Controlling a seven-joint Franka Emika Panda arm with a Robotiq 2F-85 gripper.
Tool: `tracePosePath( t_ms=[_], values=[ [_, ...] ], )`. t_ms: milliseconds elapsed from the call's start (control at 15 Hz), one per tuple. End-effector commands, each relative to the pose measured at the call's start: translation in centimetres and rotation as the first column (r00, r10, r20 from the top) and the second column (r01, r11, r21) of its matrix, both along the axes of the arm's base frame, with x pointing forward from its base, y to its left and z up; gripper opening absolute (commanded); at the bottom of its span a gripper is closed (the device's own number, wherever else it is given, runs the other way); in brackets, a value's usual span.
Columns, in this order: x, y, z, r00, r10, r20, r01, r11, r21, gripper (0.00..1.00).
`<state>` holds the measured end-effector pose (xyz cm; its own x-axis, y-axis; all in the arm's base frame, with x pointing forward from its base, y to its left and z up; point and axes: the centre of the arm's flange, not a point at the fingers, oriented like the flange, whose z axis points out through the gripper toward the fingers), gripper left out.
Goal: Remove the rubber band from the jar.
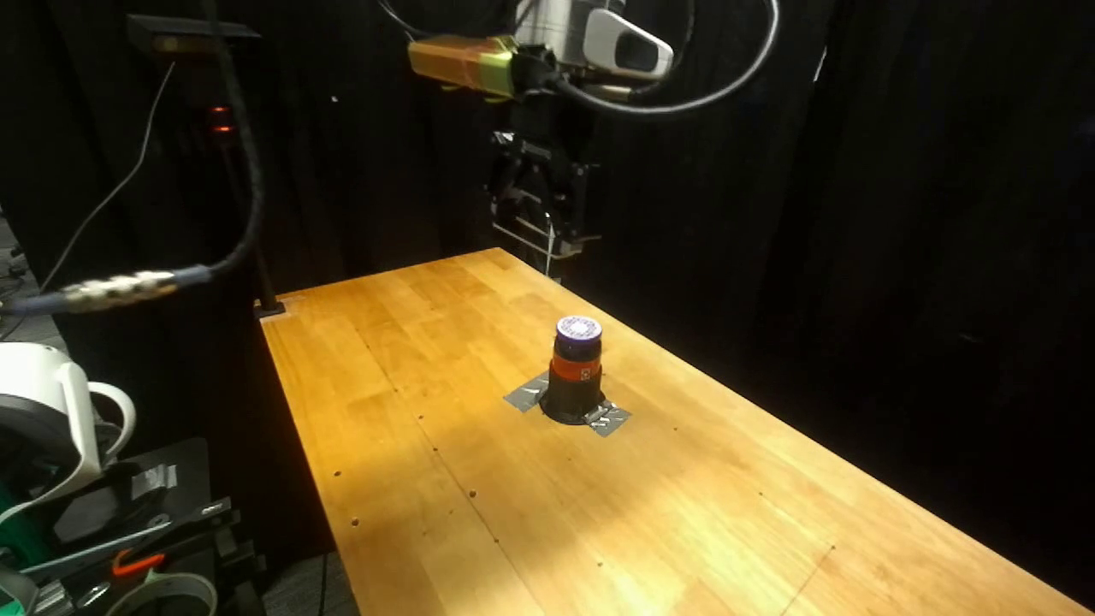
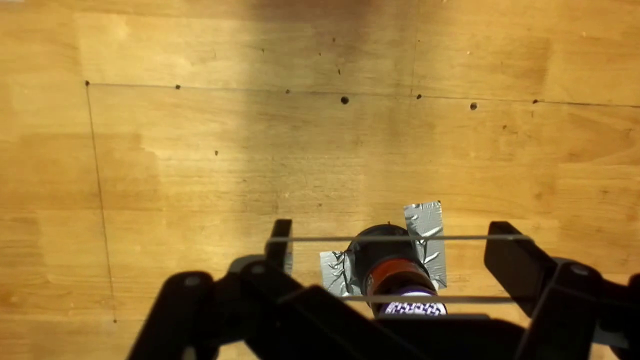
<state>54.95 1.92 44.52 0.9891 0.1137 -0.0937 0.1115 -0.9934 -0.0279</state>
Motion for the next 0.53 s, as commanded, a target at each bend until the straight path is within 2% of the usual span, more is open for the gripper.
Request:
tracePosePath(
  t_ms=[0, 200, 467],
  values=[
    [7.4, 2.7, -2.4, 0.995, 0.090, -0.034, -0.090, 0.996, 0.007, 1.00],
    [9.9, 5.3, -5.5, 0.987, 0.153, -0.046, -0.151, 0.988, 0.035, 1.00],
    [12.6, 7.1, -8.6, 0.985, 0.169, -0.029, -0.168, 0.985, 0.042, 1.00]
  ],
)
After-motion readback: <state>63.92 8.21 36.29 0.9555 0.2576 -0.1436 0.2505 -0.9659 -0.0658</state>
